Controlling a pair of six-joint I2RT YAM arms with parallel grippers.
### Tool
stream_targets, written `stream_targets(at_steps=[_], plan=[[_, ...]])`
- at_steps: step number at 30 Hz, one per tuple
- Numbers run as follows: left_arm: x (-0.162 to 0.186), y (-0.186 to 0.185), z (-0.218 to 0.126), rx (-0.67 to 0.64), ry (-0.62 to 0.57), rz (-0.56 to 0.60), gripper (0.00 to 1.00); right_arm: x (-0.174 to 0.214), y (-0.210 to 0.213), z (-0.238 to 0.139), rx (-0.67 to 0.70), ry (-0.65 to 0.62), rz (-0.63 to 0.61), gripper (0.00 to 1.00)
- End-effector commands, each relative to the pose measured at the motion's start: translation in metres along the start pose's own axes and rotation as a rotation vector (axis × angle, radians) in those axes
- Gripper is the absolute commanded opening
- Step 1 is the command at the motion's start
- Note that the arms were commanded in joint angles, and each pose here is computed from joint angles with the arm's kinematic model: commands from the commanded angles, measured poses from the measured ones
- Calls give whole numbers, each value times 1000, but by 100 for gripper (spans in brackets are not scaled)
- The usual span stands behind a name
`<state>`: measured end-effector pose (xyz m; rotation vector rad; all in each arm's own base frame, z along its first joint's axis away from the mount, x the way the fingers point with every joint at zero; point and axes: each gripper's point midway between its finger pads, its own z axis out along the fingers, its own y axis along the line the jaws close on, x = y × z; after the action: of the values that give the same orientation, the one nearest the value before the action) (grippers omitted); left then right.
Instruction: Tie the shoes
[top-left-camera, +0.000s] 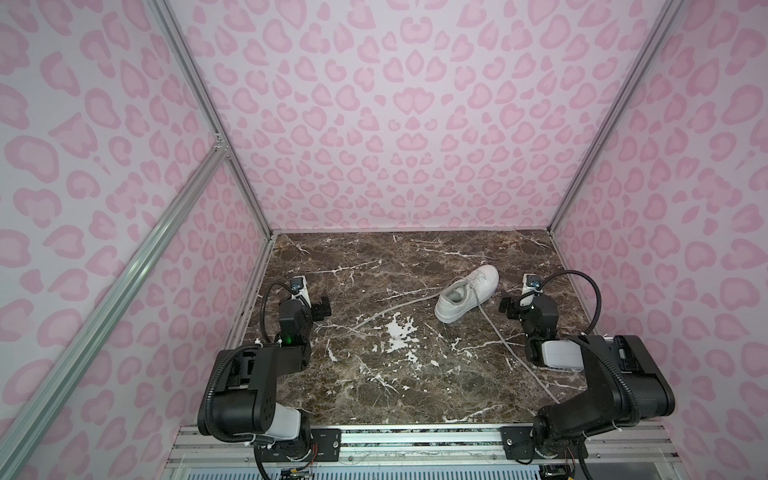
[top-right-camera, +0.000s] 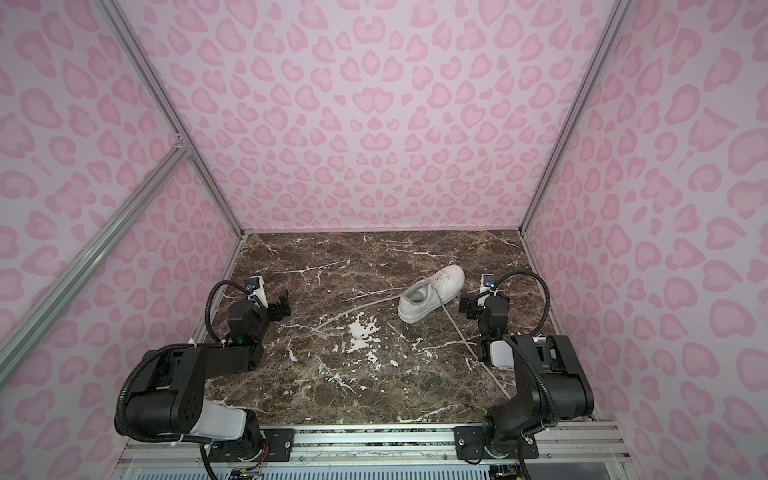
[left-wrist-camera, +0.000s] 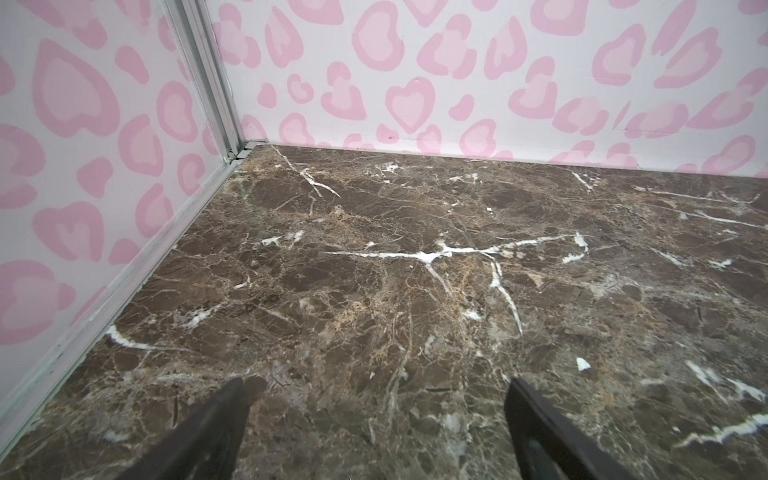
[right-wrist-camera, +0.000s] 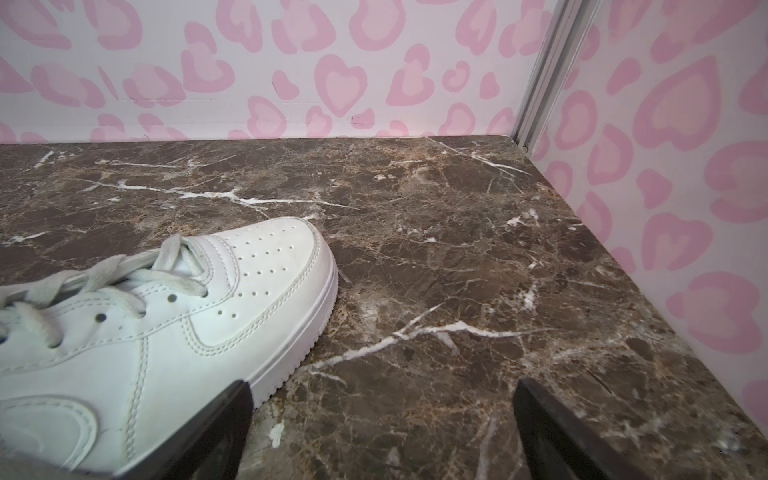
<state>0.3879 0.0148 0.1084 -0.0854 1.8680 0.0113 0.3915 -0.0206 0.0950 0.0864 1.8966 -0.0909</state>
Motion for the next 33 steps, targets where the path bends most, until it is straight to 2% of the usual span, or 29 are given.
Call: stream_targets(at_steps=[1,9,11,13,14,15,18,21,24,27,33], plan=[[-8,0,0,-1,-29,0,97,-2,0,1,1,-9,1,100],[-8,0,-2,-3,-34,3,98,-3,0,-1,3,-14,-1,100],[-12,2,-1,-25,-29,4,98,-18,-4,-8,23,-77,12,100],[-21,4,-1,-55,-3,5,98,-32,-8,-15,56,-62,15,100],[-27,5,-3,-65,10,1,98,-37,-14,-17,97,-19,46,100],[-34,6,-6,-73,17,-9,98,-32,-19,-20,134,83,86,100],[-49,-5,-11,-21,70,-47,98,-44,-22,-27,177,220,218,100],[-59,-17,-14,30,140,-103,98,-45,1,-28,110,357,349,100],[-65,-33,-16,97,161,-146,98,-40,30,-20,23,489,466,100],[-74,-45,-16,137,155,-167,98,-36,53,-3,-32,613,532,100],[-74,-57,-17,170,162,-207,98,-24,81,35,-110,765,598,100]])
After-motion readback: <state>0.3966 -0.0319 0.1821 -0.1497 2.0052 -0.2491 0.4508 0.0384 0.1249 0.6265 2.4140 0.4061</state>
